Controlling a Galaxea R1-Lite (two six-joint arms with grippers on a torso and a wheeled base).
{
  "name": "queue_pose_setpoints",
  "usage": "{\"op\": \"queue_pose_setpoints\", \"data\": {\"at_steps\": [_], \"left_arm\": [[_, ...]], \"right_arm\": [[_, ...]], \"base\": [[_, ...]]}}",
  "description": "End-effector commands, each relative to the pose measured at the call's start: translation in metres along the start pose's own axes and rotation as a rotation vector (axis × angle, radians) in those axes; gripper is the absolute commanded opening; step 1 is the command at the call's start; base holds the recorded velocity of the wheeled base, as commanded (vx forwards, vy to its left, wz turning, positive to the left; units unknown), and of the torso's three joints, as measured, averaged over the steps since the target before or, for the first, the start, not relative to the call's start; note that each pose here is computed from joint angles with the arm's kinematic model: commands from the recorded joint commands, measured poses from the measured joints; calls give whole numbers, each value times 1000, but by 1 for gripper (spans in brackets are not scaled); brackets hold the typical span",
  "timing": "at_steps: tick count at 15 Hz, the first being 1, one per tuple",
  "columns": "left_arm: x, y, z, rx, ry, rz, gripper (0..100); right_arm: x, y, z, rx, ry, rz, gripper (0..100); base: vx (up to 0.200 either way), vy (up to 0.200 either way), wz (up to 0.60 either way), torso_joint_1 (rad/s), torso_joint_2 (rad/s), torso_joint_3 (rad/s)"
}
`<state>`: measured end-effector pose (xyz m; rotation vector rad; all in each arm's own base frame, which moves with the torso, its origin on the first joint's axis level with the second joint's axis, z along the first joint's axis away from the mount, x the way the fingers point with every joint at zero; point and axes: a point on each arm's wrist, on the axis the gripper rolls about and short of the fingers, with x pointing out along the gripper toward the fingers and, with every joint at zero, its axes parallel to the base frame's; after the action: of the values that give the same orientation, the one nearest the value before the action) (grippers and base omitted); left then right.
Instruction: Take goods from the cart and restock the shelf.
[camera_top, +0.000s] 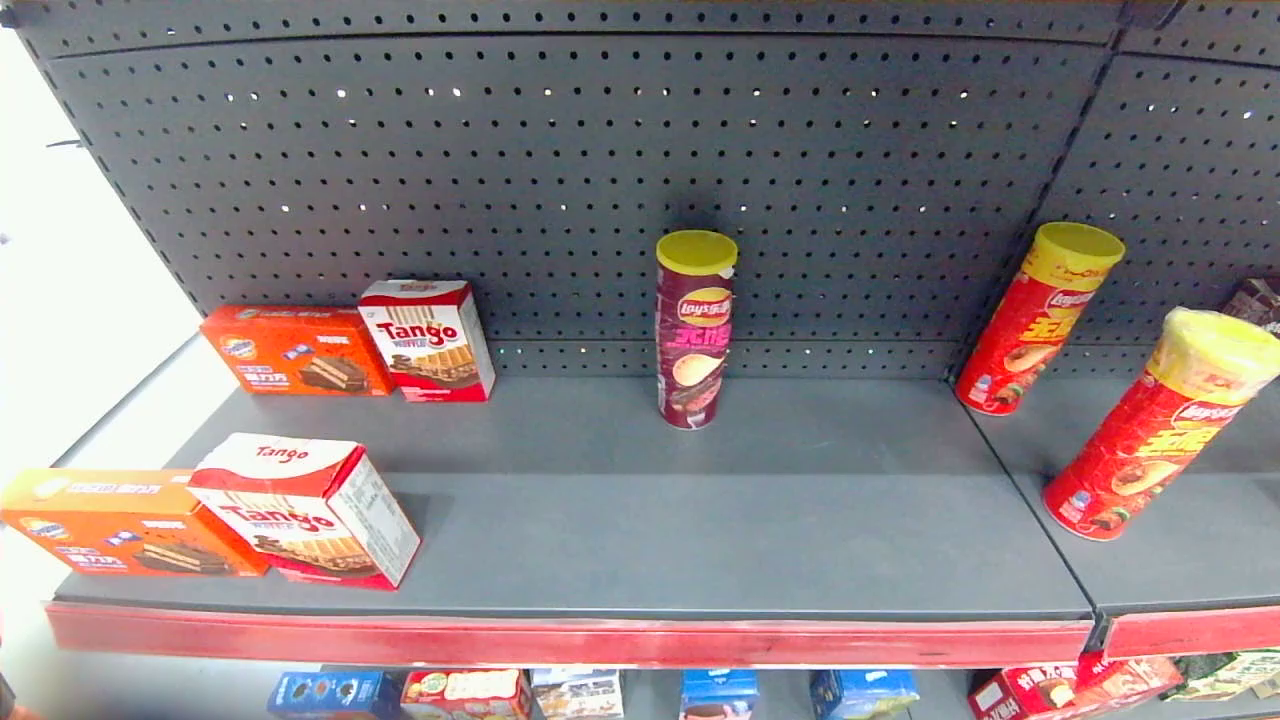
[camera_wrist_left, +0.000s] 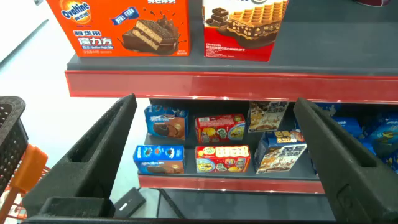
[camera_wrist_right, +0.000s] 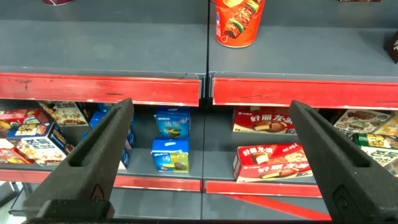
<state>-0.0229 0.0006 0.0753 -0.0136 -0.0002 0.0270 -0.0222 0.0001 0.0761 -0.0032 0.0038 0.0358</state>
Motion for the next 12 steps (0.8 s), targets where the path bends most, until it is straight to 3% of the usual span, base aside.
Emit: {"op": "queue_pose_setpoints", "data": {"at_steps": [1, 11, 12], "left_arm": [[0, 0, 0, 0, 2, 1, 100], [0, 0, 0, 0, 0, -2, 100], [0, 0, 0, 0, 0, -1, 100]], "right_arm": [[0, 0, 0, -1, 1, 1, 100], [0, 0, 0, -1, 1, 3, 100], [0, 0, 0, -1, -1, 3, 100]], "base": [[0, 0, 0, 0, 0, 0], [0, 0, 0, 0, 0, 0], [0, 0, 600, 2, 7, 2]]}}
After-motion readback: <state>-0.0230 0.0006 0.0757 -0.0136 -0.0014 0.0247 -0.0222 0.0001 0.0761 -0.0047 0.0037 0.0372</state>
